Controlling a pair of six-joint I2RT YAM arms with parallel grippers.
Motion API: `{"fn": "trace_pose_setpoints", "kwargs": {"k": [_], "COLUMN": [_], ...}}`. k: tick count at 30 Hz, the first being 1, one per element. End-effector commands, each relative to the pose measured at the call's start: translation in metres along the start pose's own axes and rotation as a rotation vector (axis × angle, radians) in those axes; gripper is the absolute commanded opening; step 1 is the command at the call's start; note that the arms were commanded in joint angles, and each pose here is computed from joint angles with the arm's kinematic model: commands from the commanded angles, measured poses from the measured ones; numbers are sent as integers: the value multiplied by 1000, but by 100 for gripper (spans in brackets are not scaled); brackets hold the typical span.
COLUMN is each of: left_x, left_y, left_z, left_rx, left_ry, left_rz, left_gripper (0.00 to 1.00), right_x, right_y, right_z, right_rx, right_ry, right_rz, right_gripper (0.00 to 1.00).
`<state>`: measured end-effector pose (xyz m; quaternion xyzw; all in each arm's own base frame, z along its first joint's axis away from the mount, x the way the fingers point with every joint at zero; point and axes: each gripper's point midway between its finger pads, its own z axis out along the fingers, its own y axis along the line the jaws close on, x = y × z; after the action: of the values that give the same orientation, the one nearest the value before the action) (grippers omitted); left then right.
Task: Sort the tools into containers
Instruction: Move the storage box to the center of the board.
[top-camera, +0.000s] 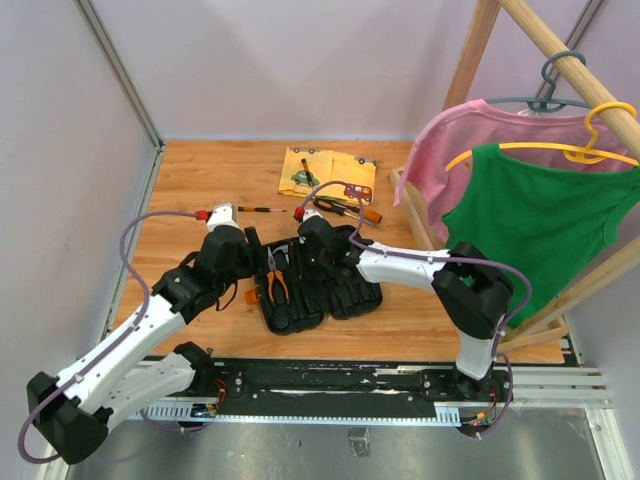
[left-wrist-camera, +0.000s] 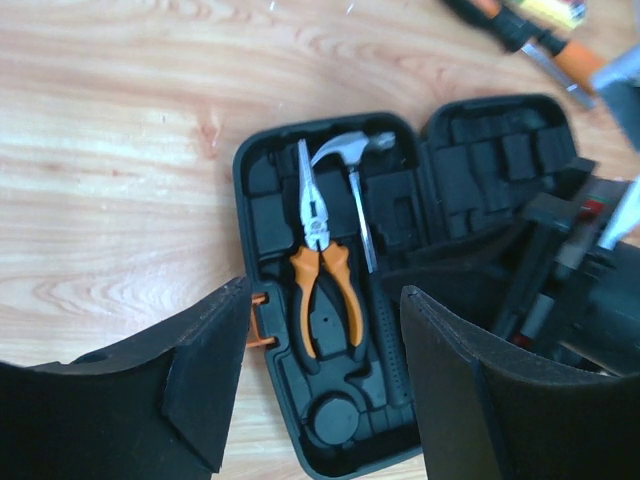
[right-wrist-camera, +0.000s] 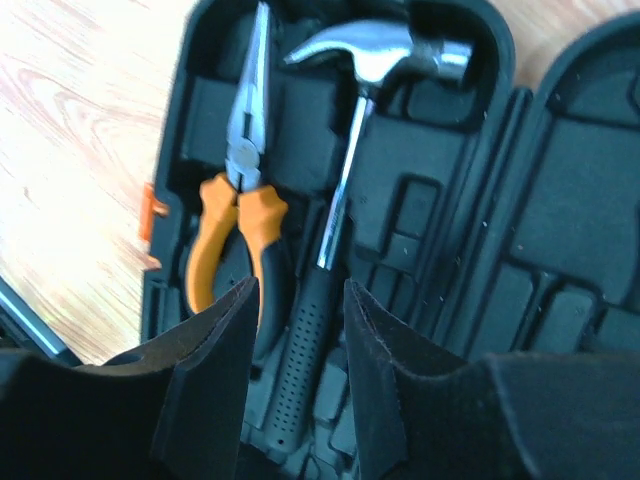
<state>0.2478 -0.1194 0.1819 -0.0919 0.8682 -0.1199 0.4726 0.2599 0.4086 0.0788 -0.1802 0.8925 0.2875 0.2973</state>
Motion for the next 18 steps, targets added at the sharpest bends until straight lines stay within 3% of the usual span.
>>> {"fn": "trace_pose_setpoints", "kwargs": {"k": [1,10,18], "left_x": [21,40,49], "left_y": [0,14,21], "left_z": [21,39,39], "left_rx": [-44,-129,-138], "left_ry": [45,70,82], "left_rz": [-87,-80,-79], "left_gripper": [65,72,74], "right_x": [8,-1,-6], "right_y": [-3,-35,-49], "right_z": [-12,-39,-23], "right_rx": [19,171,222], "right_ry": [3,-23,38], "right_rz": [-52,-146,-211], "right_gripper": [40,45,46]}}
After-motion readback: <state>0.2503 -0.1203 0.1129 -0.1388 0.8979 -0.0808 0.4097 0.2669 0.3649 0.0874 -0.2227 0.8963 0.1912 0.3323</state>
